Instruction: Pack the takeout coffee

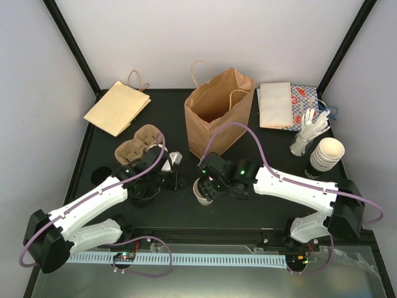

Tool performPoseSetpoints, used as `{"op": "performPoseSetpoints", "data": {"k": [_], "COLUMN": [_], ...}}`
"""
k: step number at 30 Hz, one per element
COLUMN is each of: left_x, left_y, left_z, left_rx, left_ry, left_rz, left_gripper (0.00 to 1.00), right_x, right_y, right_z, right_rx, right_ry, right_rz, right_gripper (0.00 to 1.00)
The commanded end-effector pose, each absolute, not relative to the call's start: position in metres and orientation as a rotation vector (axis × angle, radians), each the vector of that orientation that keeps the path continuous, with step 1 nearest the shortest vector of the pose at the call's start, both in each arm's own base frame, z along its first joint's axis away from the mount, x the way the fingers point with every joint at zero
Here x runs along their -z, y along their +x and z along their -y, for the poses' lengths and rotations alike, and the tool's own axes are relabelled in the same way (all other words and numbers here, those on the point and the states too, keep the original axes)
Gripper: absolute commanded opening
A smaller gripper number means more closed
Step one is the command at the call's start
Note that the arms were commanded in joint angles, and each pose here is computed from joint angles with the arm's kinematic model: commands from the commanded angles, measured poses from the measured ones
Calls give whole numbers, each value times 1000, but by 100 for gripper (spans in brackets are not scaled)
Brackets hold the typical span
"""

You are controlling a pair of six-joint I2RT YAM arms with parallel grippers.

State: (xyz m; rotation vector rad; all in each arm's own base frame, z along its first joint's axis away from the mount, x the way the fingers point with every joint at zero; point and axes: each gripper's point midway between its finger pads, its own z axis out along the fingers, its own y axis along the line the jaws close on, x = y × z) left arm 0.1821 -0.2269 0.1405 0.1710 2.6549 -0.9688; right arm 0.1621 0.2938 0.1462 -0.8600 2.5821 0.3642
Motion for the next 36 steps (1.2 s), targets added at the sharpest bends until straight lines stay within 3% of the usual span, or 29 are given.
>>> {"op": "performPoseSetpoints", "data": {"k": [1,36], "left_x": [-141,-103], "left_y": [183,181], "left_z": [234,241], "left_rx": [1040,1057], "left_ry": [178,189], "left_rz": [-2640,-2718], "left_gripper": [27,24], "right_x": [-155,-139], "right_y": [169,167], "right_z": [-305,-319], "right_rx": [-348,-234], "right_ry": [-867,-1004], "right_rz": [-2530,-2526], "right_gripper": [66,67]}}
